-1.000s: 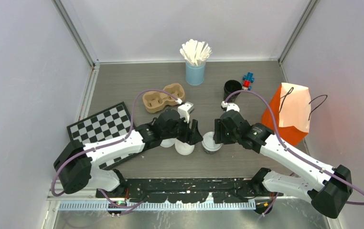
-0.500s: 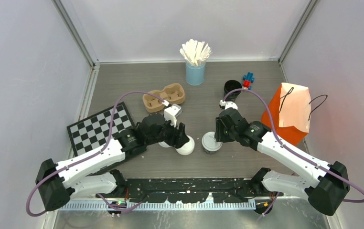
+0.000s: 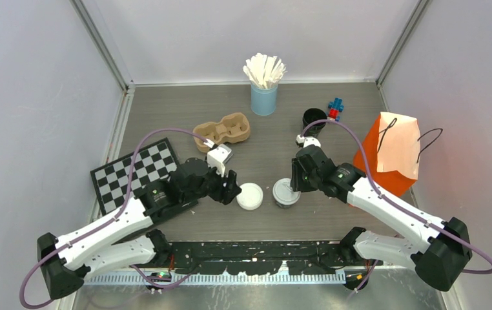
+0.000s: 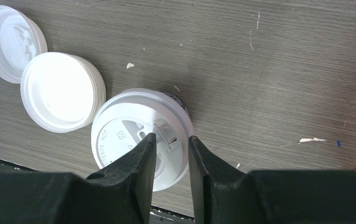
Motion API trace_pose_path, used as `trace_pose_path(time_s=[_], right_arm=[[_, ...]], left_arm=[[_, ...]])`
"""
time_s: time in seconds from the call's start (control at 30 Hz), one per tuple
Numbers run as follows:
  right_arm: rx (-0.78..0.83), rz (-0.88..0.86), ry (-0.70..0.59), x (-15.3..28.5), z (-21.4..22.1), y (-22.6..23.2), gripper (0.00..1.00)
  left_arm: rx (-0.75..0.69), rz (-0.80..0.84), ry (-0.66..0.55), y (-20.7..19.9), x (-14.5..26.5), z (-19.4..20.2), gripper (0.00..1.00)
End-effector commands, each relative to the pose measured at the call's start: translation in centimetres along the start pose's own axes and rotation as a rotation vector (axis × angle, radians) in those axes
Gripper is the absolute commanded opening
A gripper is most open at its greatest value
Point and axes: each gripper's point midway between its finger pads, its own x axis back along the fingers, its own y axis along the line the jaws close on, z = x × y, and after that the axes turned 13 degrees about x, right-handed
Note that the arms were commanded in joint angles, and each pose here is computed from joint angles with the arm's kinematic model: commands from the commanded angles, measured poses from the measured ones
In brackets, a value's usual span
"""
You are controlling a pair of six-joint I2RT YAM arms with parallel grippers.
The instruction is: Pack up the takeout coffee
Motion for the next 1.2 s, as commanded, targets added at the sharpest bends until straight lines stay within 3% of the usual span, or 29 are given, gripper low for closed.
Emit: trace_pose_path(time_s=[0.0,0.17,0.4,0.73,1.17], right_arm=[[0.016,-0.019,-0.014,-0.3,-0.6,0.3,0.35],[0.022,-0.032,0.002,-0.5,-0.4,0.6,0.34],[-0.003,0.029,-0.038,-0.2,-1.2,-0.6,0.24],[-0.098,0.202,-0.069,-0.2,-3.1,-5.9,0.20],[-0.285,0.270,-0.094,-2.5,-5.7,-12.5,0.20]], left_arm=[[-0.032,-0.048,-0.019,1.1,0.7,-0.3,0.61],[-0.034,-0.061,-0.014,1.4,1.1,-0.1,0.60],[-0.057,-0.083,-0.027,1.8,2.0,-0.5,0.61],[-0.083,-0.098,-0.038,2.3,2.9,-0.7,0.61],[-0.083,-0.102,-0.028,2.5,2.6,-0.3,0.62]])
